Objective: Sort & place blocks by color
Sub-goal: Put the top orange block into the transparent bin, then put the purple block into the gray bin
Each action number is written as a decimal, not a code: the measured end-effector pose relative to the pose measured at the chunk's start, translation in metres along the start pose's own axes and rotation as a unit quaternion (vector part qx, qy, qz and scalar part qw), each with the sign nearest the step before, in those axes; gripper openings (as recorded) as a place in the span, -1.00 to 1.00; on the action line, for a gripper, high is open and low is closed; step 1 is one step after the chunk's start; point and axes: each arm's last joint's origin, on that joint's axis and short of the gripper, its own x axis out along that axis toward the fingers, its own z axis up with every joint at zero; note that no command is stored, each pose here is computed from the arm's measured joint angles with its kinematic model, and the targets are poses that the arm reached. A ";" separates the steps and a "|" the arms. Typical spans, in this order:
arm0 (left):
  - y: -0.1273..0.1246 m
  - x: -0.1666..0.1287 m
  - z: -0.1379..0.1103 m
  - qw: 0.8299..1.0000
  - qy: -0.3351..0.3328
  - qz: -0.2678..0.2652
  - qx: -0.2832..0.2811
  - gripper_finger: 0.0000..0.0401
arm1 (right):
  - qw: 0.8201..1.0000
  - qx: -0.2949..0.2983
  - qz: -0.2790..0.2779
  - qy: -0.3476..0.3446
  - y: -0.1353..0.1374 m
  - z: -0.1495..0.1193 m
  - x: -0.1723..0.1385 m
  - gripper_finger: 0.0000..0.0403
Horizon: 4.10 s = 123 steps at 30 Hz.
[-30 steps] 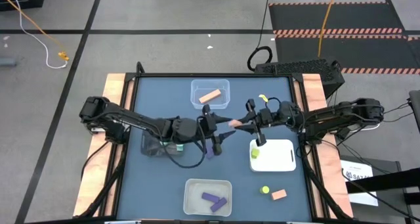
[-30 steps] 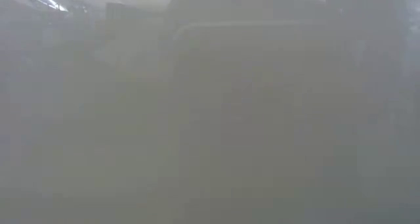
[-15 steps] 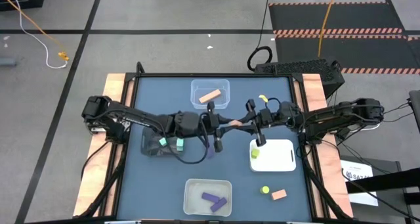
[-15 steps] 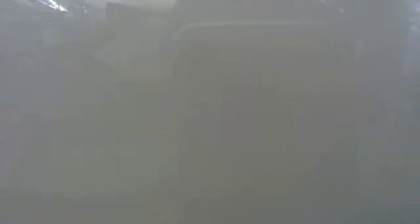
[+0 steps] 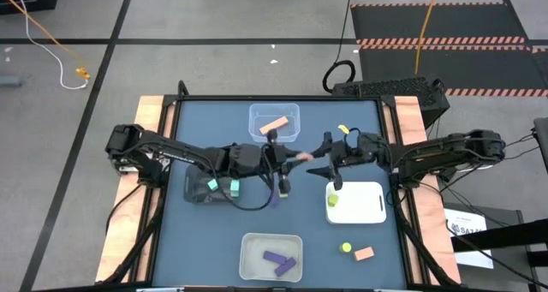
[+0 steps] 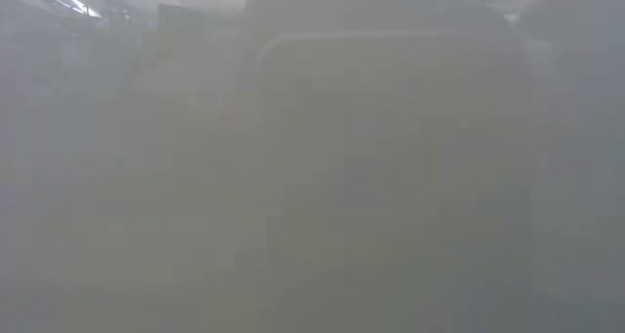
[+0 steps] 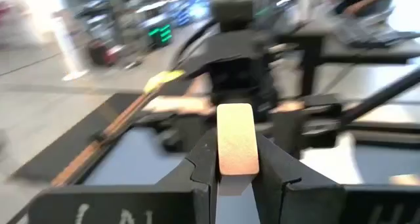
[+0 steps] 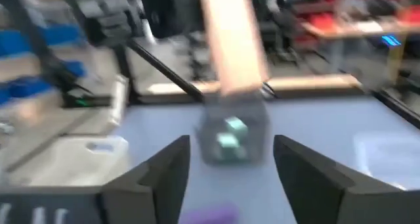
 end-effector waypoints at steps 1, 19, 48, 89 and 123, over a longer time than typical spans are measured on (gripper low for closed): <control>0.004 -0.001 -0.001 1.000 0.014 0.024 0.001 -0.72 | 1.000 0.002 -0.019 0.015 -0.001 -0.001 -0.003 0.10; 0.150 0.020 -0.090 0.920 0.243 0.271 -0.149 -0.69 | 0.983 0.103 -0.071 0.137 0.031 -0.008 -0.041 0.18; 0.015 -0.013 -0.062 0.950 0.298 -0.054 -0.073 -0.26 | 0.997 -0.008 0.065 -0.043 0.081 0.010 -0.009 0.18; -0.021 0.005 -0.154 0.812 0.385 -0.302 0.319 -0.25 | 0.977 -0.040 -0.002 0.207 0.083 0.010 0.039 0.18; 0.003 0.026 -0.160 0.853 0.410 -0.204 0.252 -0.52 | 0.977 -0.051 0.002 0.207 0.083 0.010 0.039 0.18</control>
